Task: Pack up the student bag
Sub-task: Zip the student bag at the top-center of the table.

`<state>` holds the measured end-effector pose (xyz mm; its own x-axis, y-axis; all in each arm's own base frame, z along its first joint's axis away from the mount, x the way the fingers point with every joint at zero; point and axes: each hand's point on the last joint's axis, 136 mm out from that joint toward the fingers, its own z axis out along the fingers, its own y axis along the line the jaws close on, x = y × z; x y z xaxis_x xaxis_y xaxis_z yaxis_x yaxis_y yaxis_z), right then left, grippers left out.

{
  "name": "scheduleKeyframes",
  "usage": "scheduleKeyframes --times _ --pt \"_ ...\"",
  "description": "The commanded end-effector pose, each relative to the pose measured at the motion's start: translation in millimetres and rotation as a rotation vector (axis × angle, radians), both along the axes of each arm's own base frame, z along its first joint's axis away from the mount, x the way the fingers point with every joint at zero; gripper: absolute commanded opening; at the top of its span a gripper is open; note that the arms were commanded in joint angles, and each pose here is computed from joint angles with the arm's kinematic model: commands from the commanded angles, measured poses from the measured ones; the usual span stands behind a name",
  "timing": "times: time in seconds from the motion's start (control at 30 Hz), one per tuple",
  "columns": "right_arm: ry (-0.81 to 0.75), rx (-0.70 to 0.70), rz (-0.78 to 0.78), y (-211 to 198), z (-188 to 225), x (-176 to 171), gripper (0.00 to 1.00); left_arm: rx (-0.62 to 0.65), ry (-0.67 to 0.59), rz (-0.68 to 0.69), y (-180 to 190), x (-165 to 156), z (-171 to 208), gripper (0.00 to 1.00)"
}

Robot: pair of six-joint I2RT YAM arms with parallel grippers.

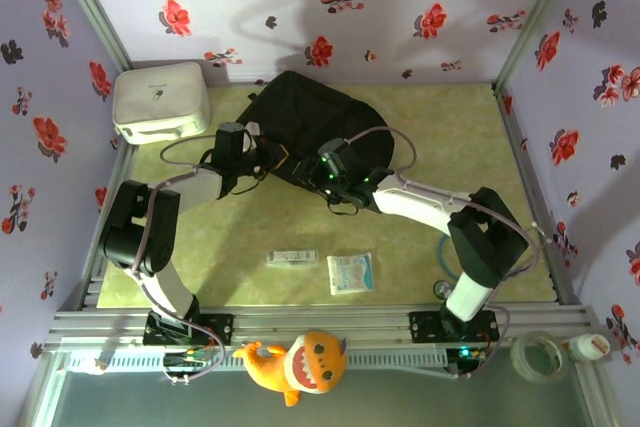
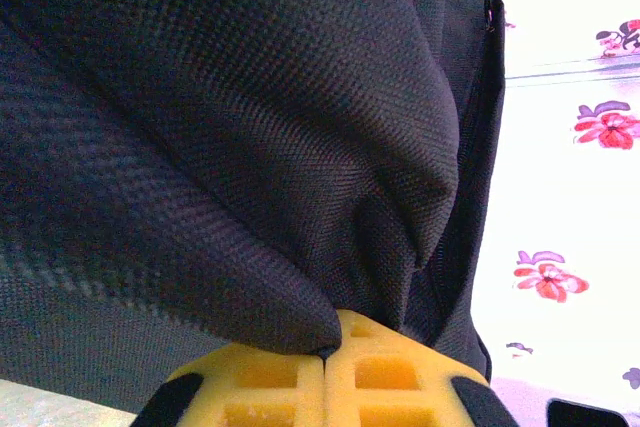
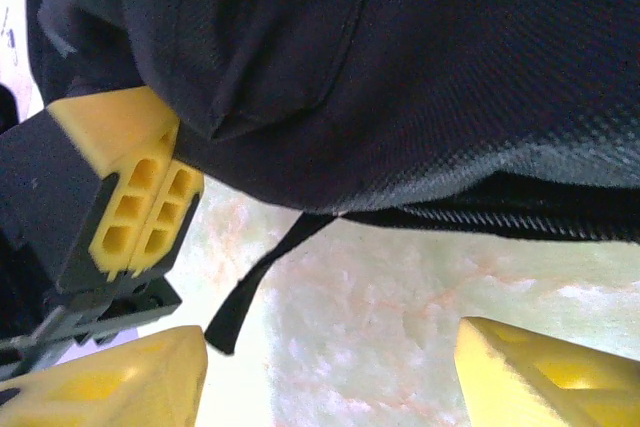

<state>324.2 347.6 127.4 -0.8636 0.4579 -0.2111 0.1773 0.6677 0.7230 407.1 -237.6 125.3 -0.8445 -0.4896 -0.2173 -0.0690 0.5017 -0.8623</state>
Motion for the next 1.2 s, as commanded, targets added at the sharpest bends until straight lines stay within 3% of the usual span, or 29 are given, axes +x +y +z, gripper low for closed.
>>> scheduleKeyframes --times 0.0,0.3,1.03,1.17 --pt "-0.028 0.047 -0.025 13 15 15 0.67 -0.045 -0.06 -0.112 -20 -9 21 0.0" --pt "0.003 -0.002 -0.016 22 -4 23 0.57 -0.046 -0.057 -0.127 -22 -11 22 0.0" --pt "-0.027 -0.097 -0.016 0 -8 13 0.07 -0.041 -0.047 -0.133 -24 -11 22 0.0" --pt "-0.039 -0.144 -0.023 -15 -9 7 0.03 -0.025 -0.05 -0.122 -21 -8 20 0.0"
